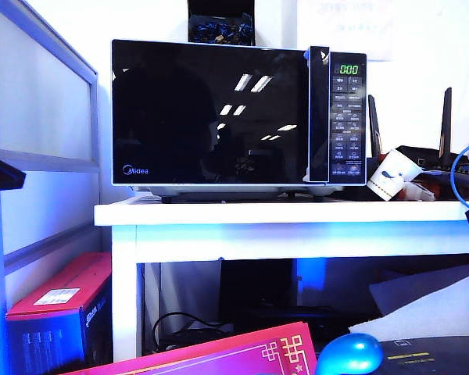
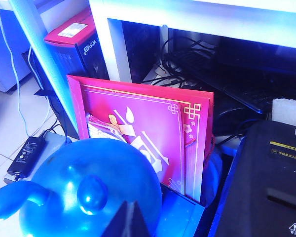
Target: Open the microwave door, place the orange inside the microwave, then close the microwave door.
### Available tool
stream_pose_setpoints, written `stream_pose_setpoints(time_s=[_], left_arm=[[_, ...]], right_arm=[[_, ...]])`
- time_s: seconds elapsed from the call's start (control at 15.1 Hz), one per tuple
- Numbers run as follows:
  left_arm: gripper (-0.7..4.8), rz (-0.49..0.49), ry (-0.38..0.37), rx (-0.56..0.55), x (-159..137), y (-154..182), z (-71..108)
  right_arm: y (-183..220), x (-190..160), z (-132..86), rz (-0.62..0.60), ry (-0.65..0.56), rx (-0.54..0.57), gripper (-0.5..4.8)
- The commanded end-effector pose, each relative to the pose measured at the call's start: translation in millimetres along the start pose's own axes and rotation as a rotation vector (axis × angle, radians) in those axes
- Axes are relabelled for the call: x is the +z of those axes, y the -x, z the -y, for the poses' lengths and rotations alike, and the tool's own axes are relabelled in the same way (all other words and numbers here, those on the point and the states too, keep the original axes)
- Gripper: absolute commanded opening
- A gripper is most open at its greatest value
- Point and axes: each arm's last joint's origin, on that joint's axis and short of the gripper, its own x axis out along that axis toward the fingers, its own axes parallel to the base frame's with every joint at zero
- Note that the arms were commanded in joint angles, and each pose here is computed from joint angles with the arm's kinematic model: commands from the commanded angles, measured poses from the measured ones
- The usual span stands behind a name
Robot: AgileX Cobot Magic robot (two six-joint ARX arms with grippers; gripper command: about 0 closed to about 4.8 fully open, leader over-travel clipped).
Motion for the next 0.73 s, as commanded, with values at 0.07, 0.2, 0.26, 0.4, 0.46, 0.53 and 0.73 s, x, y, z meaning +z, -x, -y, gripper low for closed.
stream_pose_setpoints(time_s=[0.07,0.2,0.26,0.4,0.46,0.53,0.73], left_arm=[[-0.05,0.004,-0.004,0.004,0.2,-0.2,-0.1],[-0.05,0.004,-0.004,0.003,0.2,-0.2,-0.1],[-0.05,0.004,-0.004,0.003,0.2,-0.2,-0.1],[-0.05,0.004,-0.004,0.003,0.2,-0.2,-0.1],[-0.05,0.004,-0.004,0.003,0.1,-0.2,-0.1],[-0.05,0.018,-0.004,0.004,1.1,0.9,-0.1],[-0.05,0.082,0.0,0.024,6.2,4.4,-2.3]], right_arm=[[-0.4,-1.5,0.1,-0.004,-0.003,-0.001,-0.01],[-0.4,-1.5,0.1,-0.004,-0.003,-0.001,-0.01],[-0.4,-1.5,0.1,-0.004,-0.003,-0.001,-0.01],[-0.4,-1.4,0.1,-0.004,-0.003,-0.001,-0.01],[-0.4,-1.4,0.1,-0.004,-0.003,-0.001,-0.01],[-0.4,-1.5,0.1,-0.004,-0.003,-0.001,-0.01],[-0.4,-1.5,0.0,-0.004,-0.003,0.001,-0.01]])
